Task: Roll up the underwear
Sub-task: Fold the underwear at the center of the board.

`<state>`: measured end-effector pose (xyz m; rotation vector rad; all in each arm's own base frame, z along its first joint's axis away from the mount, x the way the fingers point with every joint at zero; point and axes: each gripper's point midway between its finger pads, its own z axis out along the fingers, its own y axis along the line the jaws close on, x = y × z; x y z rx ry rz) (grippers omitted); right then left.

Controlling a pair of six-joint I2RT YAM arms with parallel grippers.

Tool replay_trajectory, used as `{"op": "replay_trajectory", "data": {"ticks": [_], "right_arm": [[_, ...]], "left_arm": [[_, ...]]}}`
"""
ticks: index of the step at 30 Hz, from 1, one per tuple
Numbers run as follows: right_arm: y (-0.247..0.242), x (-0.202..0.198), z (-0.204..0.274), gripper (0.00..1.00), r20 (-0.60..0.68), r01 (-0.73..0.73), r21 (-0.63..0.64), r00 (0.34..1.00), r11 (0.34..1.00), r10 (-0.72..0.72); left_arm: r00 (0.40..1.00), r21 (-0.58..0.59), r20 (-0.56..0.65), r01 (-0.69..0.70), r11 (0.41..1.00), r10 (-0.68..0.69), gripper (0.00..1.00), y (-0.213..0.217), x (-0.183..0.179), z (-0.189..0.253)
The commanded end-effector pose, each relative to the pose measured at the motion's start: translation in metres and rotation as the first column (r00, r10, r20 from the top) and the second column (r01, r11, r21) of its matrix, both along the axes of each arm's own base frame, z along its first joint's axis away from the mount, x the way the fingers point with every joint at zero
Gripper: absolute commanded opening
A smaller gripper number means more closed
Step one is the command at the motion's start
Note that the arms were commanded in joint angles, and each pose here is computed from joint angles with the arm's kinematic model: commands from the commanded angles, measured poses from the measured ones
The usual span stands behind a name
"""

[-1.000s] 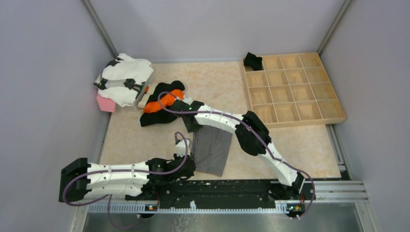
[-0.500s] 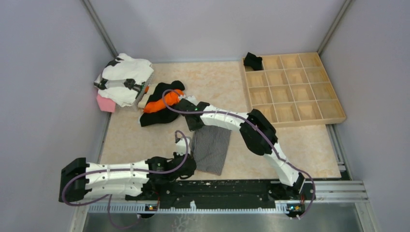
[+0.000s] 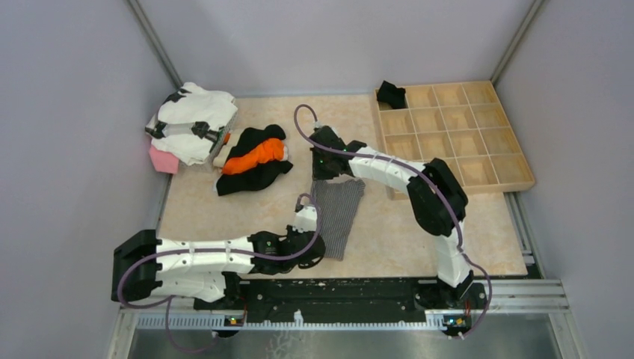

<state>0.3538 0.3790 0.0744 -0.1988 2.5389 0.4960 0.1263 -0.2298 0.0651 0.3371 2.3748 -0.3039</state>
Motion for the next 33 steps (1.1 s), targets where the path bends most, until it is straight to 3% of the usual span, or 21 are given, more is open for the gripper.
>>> {"op": "replay_trajectory", "data": {"ticks": [1, 13, 18, 33], "right_arm": [[0.003, 0.01, 0.05, 0.0, 0.101, 0.016, 0.156, 0.994, 0.988, -0.032], [-0.052, -0.009, 0.053, 0.0, 0.112, 0.11, 0.231, 0.984, 0.967, -0.138], [-0.066, -0.014, 0.052, 0.0, 0.121, 0.139, 0.255, 0.977, 0.957, -0.174], [-0.093, -0.018, 0.039, 0.0, 0.099, 0.18, 0.294, 0.971, 0.939, -0.217]], "left_arm": [[0.998, 0.044, -0.015, 0.068, 0.997, -0.067, 0.0, -0.009, -0.005, 0.003], [0.98, 0.02, -0.014, 0.2, 0.98, -0.2, 0.0, -0.042, -0.012, 0.013], [0.969, 0.048, -0.038, 0.246, 0.968, -0.245, 0.0, -0.055, -0.014, 0.009], [0.952, -0.015, -0.019, 0.306, 0.952, -0.306, 0.0, -0.098, -0.014, 0.032]]}}
